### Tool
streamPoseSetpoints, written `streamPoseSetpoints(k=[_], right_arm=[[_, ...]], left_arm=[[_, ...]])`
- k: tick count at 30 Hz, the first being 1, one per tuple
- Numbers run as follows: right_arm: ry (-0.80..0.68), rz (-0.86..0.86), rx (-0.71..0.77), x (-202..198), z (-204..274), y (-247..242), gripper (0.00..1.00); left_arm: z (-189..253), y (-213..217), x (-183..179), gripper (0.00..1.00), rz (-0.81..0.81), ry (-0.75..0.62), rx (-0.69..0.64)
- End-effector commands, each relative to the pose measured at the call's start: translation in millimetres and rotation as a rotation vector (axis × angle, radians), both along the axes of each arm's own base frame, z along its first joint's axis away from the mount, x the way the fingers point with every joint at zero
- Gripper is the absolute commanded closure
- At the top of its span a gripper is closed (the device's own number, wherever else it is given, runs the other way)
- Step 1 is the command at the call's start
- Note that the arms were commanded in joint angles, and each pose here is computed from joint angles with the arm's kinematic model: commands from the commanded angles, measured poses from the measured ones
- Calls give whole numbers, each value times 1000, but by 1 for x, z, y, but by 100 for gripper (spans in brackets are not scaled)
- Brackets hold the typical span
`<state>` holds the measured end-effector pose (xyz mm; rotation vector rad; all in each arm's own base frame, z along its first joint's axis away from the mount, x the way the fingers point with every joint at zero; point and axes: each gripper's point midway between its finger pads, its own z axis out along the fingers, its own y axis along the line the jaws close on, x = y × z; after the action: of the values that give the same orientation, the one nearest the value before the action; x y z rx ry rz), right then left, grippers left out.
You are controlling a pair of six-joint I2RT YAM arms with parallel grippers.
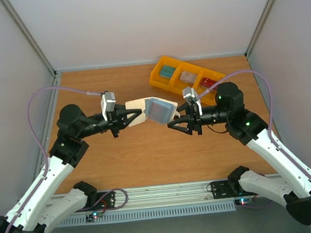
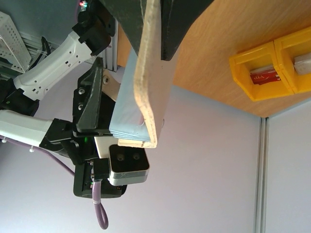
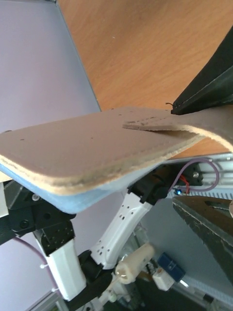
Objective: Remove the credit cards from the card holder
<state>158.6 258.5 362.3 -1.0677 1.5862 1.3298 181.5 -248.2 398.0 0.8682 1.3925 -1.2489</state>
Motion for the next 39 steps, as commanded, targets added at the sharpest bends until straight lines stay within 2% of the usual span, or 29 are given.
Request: streamPoseSetpoints(k=[1, 3, 8, 17, 25, 35, 39], right_arm=[[-35, 20, 15, -3, 10, 3, 57], [-54, 25, 16, -4, 13, 2, 67], [-66, 6, 12, -1, 17, 2, 77], [-71, -108, -13, 20, 12, 4, 82], [-55, -83, 6, 23, 15, 18, 75], [-65, -100, -10, 28, 14, 24, 75], [-52, -80, -4, 28, 18, 28, 64]], left_arm=[[14, 1, -3, 100, 4, -57, -42], [13, 2, -4, 100, 2, -58, -42], [12, 2, -5, 100, 0, -62, -43], [13, 1, -6, 100, -10, -59, -46], [10, 0, -5, 100, -11, -44, -45], [9, 1, -4, 100, -8, -37, -48], [6, 1, 1, 100, 11, -22, -47]])
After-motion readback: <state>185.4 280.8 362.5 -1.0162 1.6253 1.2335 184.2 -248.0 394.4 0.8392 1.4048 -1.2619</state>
